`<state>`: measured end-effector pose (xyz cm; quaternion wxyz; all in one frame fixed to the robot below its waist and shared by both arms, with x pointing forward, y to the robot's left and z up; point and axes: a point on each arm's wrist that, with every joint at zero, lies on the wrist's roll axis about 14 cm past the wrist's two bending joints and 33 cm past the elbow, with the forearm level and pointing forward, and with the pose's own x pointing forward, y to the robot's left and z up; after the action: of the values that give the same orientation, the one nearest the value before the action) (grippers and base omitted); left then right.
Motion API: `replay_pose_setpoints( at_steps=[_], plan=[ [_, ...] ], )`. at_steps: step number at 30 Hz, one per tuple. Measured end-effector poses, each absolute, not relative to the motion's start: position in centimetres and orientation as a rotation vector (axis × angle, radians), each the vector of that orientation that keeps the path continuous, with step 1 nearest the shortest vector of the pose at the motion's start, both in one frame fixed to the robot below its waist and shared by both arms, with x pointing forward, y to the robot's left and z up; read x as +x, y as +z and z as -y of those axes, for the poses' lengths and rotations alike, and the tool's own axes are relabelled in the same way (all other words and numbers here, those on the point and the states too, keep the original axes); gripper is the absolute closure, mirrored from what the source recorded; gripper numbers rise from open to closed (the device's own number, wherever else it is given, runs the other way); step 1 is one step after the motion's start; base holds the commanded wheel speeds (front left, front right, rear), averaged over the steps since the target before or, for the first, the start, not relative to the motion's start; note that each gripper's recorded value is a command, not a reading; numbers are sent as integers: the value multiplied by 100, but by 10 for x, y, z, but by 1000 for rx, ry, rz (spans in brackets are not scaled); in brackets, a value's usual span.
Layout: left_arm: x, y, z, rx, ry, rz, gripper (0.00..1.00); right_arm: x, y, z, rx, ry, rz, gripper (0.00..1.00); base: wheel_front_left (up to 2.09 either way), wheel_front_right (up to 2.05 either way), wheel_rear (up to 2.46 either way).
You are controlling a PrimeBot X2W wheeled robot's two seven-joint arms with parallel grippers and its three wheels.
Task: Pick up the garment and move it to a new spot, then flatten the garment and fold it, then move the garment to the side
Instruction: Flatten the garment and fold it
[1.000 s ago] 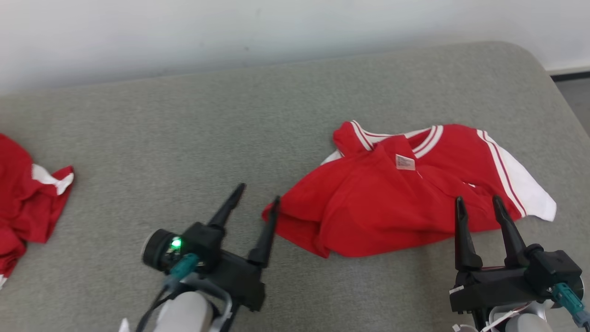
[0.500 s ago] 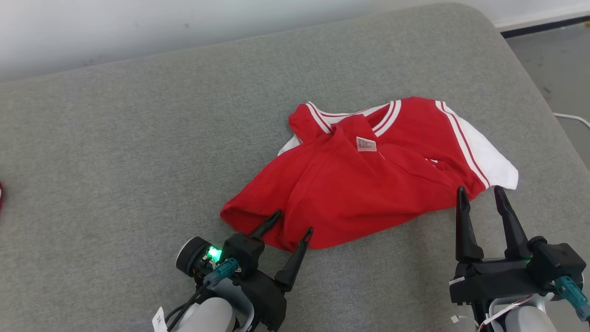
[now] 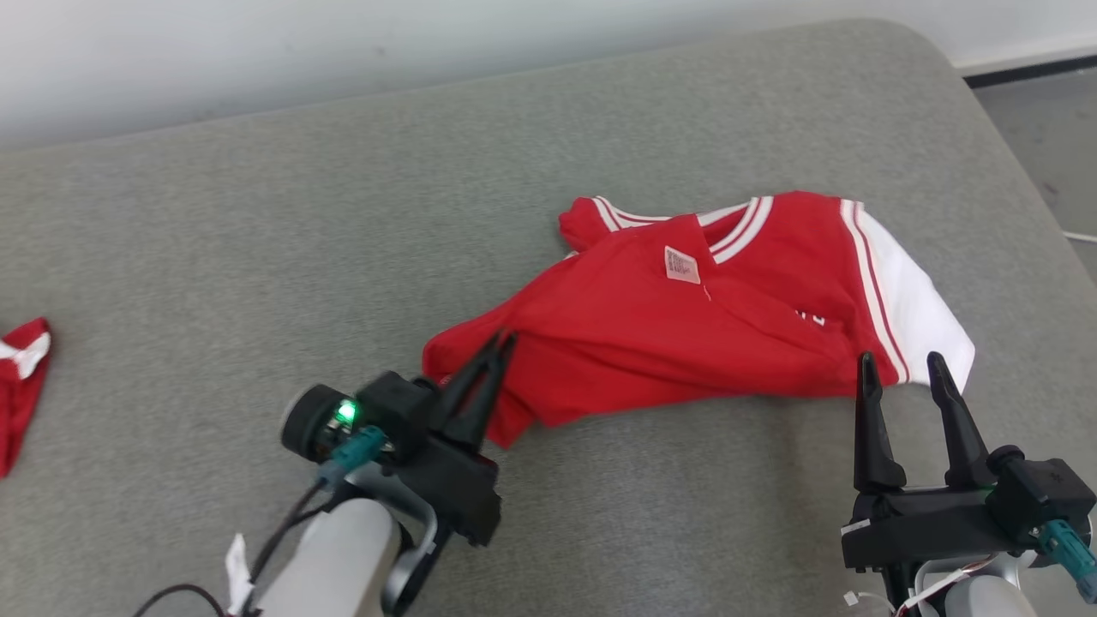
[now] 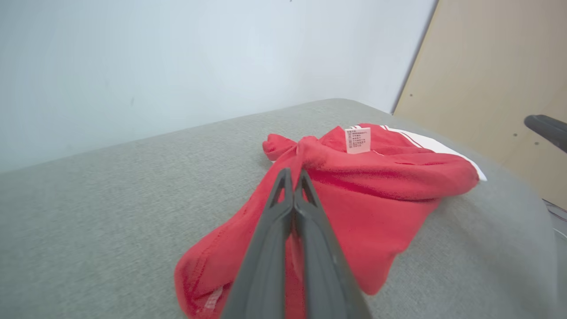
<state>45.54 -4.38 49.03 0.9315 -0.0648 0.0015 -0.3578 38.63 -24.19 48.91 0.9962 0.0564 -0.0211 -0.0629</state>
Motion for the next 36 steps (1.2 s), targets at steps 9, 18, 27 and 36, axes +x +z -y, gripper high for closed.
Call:
replay_pose_setpoints(
  at_steps=[9, 18, 27, 36],
  plan=[
    [467, 531, -46, -79, -501, 128, 100, 402, 489, 205, 140, -18, 45, 0, 0, 0, 0],
    [428, 522, -138, -34, -261, 98, 100, 411, 491, 166, 160, 91, 47, 0, 0, 0, 0],
    [367, 469, -169, -124, -107, -69, 100, 414, 498, 143, 168, 156, 59, 0, 0, 0, 0],
    [340, 435, -163, -185, -72, -178, 0, 411, 495, 143, 168, 159, 48, 0, 0, 0, 0]
  ],
)
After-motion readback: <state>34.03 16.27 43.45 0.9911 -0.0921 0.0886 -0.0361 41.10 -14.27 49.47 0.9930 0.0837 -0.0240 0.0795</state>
